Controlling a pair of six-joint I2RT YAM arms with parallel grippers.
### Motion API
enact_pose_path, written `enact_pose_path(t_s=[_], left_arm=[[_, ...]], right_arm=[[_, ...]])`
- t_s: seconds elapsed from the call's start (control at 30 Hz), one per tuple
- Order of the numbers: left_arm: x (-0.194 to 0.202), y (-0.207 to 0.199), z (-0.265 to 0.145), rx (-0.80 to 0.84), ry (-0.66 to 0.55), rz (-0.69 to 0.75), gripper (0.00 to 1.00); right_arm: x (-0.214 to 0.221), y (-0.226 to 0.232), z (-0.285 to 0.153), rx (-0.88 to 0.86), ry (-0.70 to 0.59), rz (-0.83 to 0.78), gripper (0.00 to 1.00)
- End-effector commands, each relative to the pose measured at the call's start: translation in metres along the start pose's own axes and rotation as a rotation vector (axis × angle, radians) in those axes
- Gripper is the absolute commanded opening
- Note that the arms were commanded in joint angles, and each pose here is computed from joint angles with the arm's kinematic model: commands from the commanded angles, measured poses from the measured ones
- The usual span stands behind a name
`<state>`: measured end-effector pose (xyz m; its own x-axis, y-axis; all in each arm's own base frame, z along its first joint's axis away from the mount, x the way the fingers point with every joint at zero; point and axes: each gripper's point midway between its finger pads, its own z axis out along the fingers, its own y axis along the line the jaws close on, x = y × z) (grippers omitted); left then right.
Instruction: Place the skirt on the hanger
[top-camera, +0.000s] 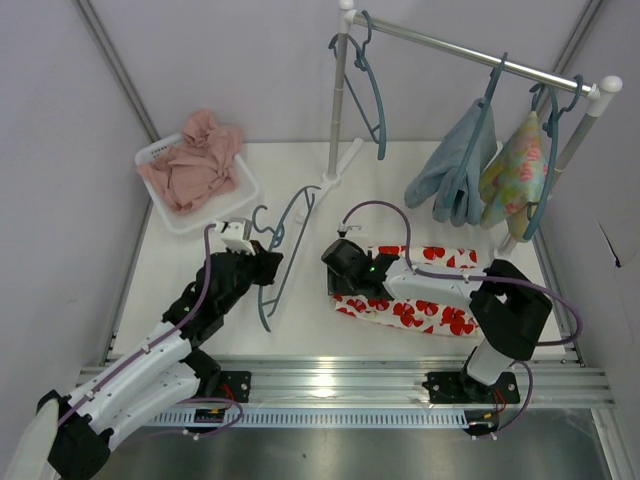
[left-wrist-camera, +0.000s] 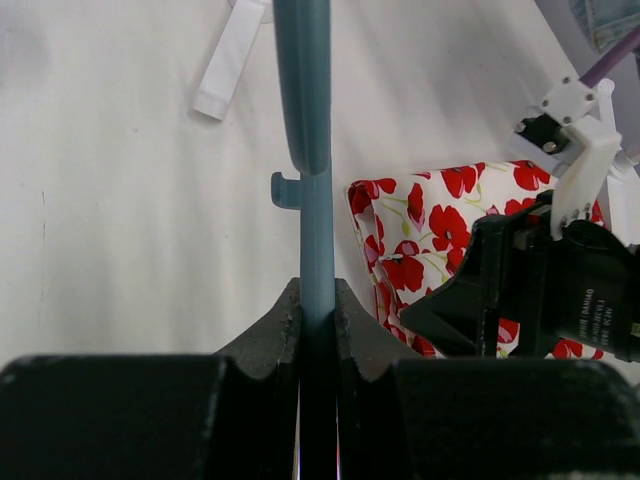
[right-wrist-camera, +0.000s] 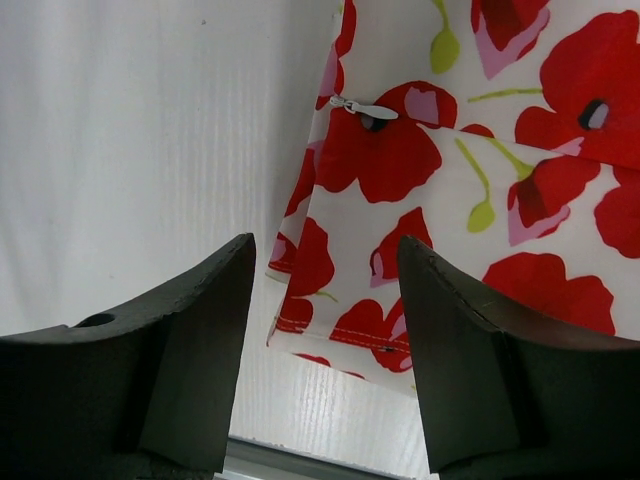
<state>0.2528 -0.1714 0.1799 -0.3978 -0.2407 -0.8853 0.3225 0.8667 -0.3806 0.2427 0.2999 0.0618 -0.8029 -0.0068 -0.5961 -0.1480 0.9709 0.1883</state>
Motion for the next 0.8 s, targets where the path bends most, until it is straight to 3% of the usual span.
enact_pose_path(t_s=[0.0, 0.4, 0.6, 0.63, 0.77], left_arm=[[-0.020, -0.006, 0.004, 0.012, -0.094, -0.010, 0.01], [-0.007, -0.003, 0.010, 0.012, -0.067, -0.003, 0.01], [0.002, 0.002, 0.012, 0.004, -0.064, -0.013, 0.01], [0.003, 0.002, 0.014, 0.005, -0.072, -0.016, 0.01], [0.012, 0.005, 0.017, 0.004, -0.070, -0.030, 0.01]], right_arm=[[-0.011, 0.006, 0.010, 0.013, -0.012, 0.012, 0.63], [-0.007, -0.001, 0.037, 0.100, 0.007, 0.044, 0.63], [-0.003, -0.002, 0.043, 0.094, 0.001, 0.045, 0.40], [-0.001, -0.005, 0.044, 0.104, 0.002, 0.043, 0.31], [-0.003, -0.008, 0.034, 0.079, -0.025, 0.063, 0.13]])
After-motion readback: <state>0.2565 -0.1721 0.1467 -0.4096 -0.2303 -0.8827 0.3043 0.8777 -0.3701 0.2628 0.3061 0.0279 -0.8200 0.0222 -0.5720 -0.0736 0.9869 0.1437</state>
